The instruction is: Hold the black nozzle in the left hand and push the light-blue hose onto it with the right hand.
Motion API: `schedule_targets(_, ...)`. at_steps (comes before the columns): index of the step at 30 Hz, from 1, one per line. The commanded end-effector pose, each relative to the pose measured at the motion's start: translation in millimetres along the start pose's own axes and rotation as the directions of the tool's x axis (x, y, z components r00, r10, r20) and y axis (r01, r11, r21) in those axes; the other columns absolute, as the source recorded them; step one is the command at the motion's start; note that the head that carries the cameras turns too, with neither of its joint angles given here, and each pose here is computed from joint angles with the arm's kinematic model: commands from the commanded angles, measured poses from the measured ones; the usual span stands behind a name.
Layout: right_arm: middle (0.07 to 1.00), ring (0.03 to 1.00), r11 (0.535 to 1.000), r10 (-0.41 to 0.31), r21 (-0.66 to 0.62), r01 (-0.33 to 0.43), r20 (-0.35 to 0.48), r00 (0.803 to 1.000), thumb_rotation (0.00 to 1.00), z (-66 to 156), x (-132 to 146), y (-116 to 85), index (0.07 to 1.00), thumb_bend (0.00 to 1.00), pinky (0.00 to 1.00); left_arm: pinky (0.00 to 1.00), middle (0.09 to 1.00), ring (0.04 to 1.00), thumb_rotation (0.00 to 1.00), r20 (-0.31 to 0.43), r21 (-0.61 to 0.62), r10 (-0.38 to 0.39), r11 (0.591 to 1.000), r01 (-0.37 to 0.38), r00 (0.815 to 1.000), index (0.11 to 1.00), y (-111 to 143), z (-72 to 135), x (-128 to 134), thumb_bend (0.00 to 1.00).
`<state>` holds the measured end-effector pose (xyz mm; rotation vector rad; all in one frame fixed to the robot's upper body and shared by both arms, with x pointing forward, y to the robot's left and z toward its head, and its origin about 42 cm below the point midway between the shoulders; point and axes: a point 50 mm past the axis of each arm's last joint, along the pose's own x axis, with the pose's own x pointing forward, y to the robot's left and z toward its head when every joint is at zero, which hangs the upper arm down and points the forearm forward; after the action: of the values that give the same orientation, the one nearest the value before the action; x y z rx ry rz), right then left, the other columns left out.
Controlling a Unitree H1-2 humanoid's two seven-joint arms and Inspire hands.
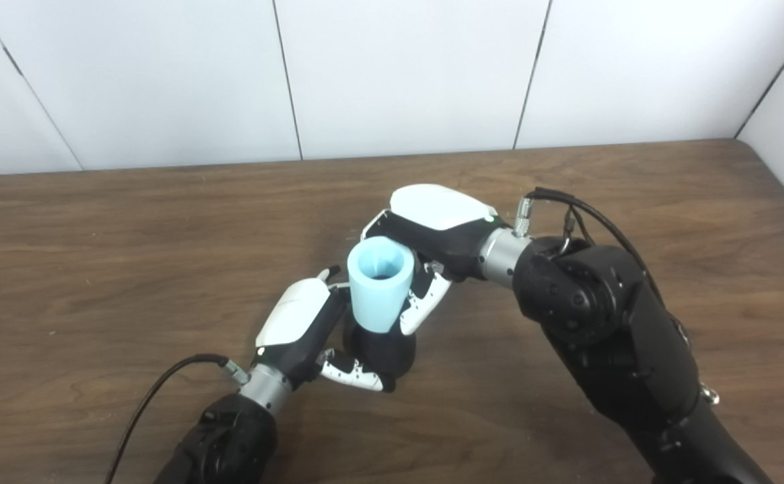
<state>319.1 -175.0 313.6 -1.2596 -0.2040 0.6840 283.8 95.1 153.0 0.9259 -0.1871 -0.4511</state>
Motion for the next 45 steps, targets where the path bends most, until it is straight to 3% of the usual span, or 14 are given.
schedule_targets(1,0.627,0.559,0.999,0.042,-0.019,-0.042,0.008,0.999,0.01,5.3,-2.7,2.7,0.638,0.69,0.50,1.00,0.485,0.712,0.00,-0.078,-0.016,-0.140,0.990,0.139,0.987,0.488,-25.2,-12.5,-5.9,0.52)
schedule_targets(4,0.771,0.743,0.999,0.036,-0.037,-0.036,0.021,0.999,0.09,6.9,-4.5,-3.2,0.757,0.82,0.66,1.00,0.485,0.712,0.00,-0.077,-0.013,-0.140,0.990,0.139,0.987,0.488,-26.1,-12.4,-5.4,0.52)
schedule_targets(8,0.847,0.839,0.999,0.013,-0.054,-0.011,0.044,0.999,0.20,5.2,-8.3,-12.2,0.836,0.89,0.74,1.00,0.484,0.711,0.00,-0.076,-0.011,-0.139,0.990,0.138,0.987,0.488,-25.9,-12.5,-5.5,0.52)
schedule_targets(11,0.915,0.919,0.997,-0.009,-0.080,0.013,0.052,0.999,0.27,5.3,-12.3,-18.5,0.875,0.98,0.86,1.00,0.483,0.711,0.00,-0.074,-0.012,-0.138,0.990,0.137,0.988,0.489,-25.5,-13.1,-6.2,0.52)
schedule_targets(16,0.996,0.998,0.992,-0.077,-0.093,0.084,0.070,0.995,0.32,8.1,-20.9,-29.4,0.934,1.00,0.99,1.00,0.483,0.711,0.00,-0.074,-0.010,-0.140,0.990,0.140,0.987,0.489,-27.0,-13.1,-5.5,0.52)
schedule_targets(31,0.995,1.000,0.953,-0.269,-0.107,0.284,0.134,0.954,0.40,14.7,-47.1,-66.5,0.933,1.00,0.98,1.00,0.483,0.711,0.00,-0.075,-0.022,-0.142,0.990,0.141,0.987,0.489,-30.3,-13.3,-5.5,0.52)
schedule_targets(36,0.985,0.999,0.934,-0.318,-0.121,0.337,0.150,0.936,0.42,17.7,-58.8,-68.3,0.929,1.00,0.98,1.00,0.487,0.712,0.00,-0.075,-0.021,-0.140,0.990,0.138,0.987,0.488,-30.8,-13.3,-5.4,0.52)
schedule_targets(40,0.982,0.989,0.934,-0.301,-0.147,0.327,0.174,0.938,0.49,21.1,-69.9,-54.8,0.926,0.96,0.96,1.00,0.488,0.715,0.00,-0.079,-0.022,-0.138,0.990,0.137,0.987,0.488,-30.4,-14.7,-3.7,0.52)
schedule_targets(44,1.000,1.000,0.948,-0.252,-0.146,0.281,0.192,0.949,0.63,22.0,-76.3,-46.7,0.936,0.85,0.99,1.00,0.488,0.715,0.00,-0.082,-0.024,-0.138,0.990,0.137,0.987,0.488,-29.9,-15.9,-2.3,0.52)
schedule_targets(45,1.000,1.000,0.952,-0.242,-0.143,0.272,0.197,0.950,0.72,21.8,-77.4,-45.3,0.935,0.83,0.99,1.00,0.488,0.715,0.00,-0.083,-0.024,-0.138,0.990,0.137,0.987,0.488,-29.8,-16.2,-2.1,0.52)
